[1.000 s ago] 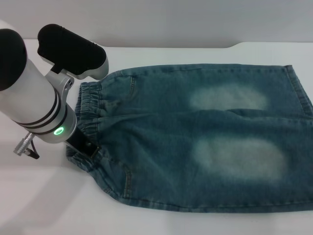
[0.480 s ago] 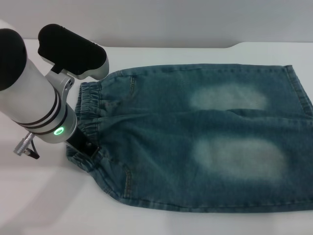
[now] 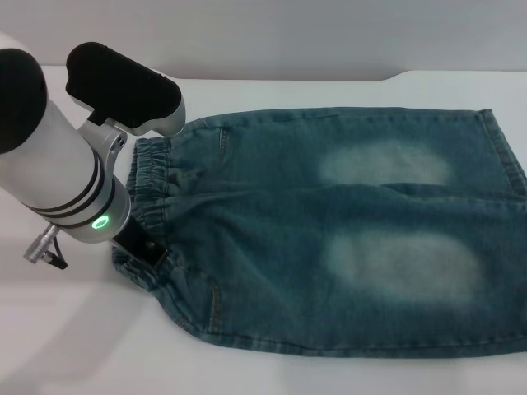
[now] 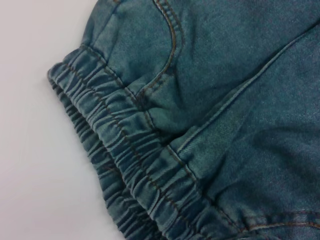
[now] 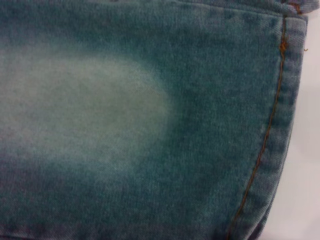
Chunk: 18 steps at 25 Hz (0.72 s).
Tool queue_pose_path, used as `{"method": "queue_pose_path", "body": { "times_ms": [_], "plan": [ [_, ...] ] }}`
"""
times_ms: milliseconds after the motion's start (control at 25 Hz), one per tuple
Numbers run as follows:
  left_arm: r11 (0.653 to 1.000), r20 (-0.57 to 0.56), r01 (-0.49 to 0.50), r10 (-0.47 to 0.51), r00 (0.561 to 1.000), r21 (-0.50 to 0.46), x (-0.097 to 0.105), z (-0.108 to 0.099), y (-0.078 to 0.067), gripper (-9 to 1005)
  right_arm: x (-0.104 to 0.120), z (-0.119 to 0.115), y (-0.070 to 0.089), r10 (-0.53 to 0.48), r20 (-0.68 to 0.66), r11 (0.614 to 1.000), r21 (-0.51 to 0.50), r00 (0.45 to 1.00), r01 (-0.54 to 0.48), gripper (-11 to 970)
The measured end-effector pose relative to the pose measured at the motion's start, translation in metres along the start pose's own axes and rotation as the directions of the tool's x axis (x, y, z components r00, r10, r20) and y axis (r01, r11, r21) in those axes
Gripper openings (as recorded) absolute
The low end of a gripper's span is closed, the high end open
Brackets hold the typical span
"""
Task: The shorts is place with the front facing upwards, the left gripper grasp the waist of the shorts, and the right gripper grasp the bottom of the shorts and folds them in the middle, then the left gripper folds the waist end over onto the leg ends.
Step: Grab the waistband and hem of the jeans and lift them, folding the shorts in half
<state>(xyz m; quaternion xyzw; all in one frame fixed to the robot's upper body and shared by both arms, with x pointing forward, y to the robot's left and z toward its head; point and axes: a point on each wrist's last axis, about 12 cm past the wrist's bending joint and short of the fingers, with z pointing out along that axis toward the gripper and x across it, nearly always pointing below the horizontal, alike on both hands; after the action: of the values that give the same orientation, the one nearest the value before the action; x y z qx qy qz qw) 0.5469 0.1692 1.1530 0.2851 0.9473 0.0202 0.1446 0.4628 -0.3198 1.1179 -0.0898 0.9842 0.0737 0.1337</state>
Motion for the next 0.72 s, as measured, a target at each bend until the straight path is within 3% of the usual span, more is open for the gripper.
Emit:
{"method": "queue_pose_path", "body": {
  "times_ms": [720],
  "plan": [
    [0.999, 0.074, 0.047, -0.046, 0.996, -0.002, 0.001, -0.01, 0.005, 35, -0.017, -0.022, 0.012, -0.059, 0.149, 0.998, -0.021, 0.987, 0.063, 5]
  ]
}}
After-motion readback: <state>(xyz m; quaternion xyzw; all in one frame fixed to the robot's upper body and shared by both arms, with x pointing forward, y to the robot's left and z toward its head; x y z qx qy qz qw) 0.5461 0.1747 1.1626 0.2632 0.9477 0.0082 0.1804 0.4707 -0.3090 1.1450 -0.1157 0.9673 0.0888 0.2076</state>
